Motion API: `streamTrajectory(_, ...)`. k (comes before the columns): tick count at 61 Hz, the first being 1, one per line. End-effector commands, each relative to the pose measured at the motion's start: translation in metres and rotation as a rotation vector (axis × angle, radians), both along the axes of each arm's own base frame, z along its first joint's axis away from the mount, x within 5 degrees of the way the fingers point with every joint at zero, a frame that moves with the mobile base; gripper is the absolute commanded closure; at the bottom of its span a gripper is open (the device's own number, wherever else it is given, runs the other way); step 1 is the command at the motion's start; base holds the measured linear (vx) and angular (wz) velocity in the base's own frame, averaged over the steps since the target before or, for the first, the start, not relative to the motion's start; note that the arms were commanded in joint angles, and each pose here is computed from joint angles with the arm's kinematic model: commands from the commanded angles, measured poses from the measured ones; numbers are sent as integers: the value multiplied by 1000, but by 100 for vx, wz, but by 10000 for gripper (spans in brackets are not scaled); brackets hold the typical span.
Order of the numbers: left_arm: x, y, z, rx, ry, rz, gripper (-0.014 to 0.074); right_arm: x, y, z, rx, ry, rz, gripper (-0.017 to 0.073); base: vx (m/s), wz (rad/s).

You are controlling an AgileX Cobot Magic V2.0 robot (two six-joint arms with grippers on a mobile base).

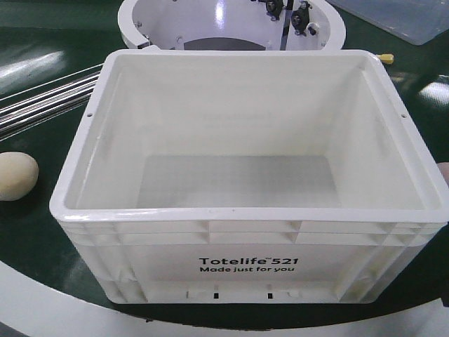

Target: Place moving items into box and shelve

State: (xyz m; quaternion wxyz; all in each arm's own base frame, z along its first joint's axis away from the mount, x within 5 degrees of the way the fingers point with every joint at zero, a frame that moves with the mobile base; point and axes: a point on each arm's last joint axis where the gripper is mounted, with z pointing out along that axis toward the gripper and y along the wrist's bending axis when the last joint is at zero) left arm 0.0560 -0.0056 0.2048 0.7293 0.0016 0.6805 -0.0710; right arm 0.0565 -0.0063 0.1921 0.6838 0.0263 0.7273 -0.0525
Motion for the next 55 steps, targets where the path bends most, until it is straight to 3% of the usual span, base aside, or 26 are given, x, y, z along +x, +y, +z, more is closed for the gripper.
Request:
streamTrajectory(1,-1,0,3,-20,-82,0,600,0,0,4,-15,-82,-8,568,0,0)
streamTrajectory(45,-1,0,3,-18,-83,0,600,0,-1,7,-21,-113,-9,568,0,0)
streamTrajectory(51,-2,0,9,-20,-106,0,600,-1,-1,15,42,-218,-13,568,0,0)
streamTrajectory(55,-4,0,16,-25,-160,-2,600,-2,-1,19,48,-261,-15,568,0,0)
